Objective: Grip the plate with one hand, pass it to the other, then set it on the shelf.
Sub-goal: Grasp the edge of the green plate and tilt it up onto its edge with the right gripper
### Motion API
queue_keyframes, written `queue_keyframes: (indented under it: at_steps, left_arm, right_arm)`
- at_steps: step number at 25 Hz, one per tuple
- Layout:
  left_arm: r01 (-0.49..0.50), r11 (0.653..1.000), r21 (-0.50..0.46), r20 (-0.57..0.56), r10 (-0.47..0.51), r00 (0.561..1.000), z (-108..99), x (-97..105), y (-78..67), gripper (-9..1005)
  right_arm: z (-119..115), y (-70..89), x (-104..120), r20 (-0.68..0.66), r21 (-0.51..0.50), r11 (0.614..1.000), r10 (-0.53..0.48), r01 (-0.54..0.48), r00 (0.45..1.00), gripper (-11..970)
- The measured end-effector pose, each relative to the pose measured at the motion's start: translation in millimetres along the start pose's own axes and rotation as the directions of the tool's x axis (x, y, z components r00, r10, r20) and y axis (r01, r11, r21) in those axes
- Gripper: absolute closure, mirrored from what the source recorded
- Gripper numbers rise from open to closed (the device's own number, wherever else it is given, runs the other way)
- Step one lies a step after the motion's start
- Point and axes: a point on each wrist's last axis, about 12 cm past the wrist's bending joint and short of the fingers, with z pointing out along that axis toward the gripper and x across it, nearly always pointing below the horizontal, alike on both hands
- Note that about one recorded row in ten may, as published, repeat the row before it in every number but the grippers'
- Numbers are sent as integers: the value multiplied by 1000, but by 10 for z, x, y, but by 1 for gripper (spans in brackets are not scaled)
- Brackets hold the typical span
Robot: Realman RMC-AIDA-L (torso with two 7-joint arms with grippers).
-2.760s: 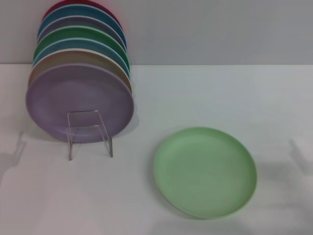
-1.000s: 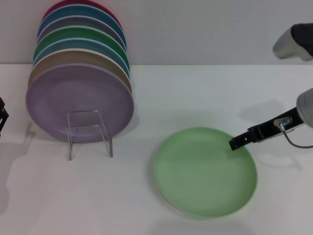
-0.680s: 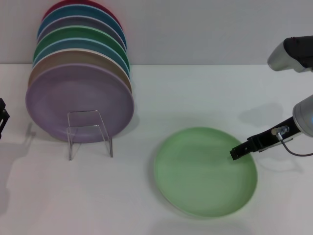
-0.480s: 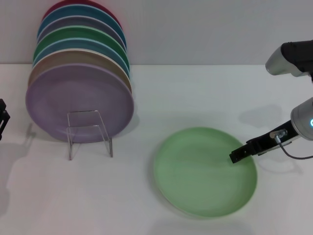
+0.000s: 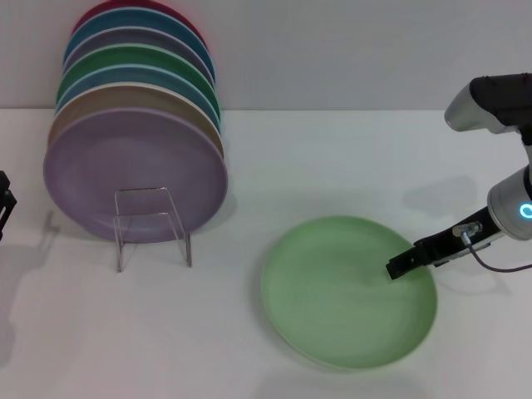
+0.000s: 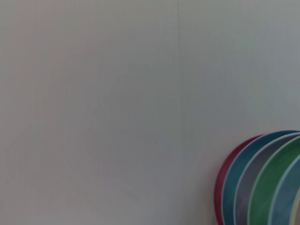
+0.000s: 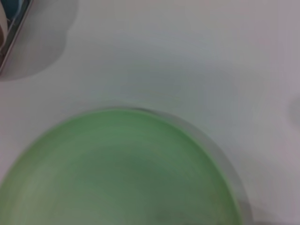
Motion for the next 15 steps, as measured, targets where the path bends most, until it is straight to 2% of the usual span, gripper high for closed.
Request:
queue_keyframes:
  at_steps: [11, 15]
  left_arm:
    - [-3, 1000, -5, -5, 3, 1000, -25, 10, 16, 221]
    - [-4, 1000, -6, -9, 4, 1000, -40, 18, 21, 223]
  right_arm:
    - [85, -24, 24, -27, -8, 1000, 27, -27, 999, 162]
    - [127, -36, 27, -42, -6, 1000, 30, -30, 999, 294]
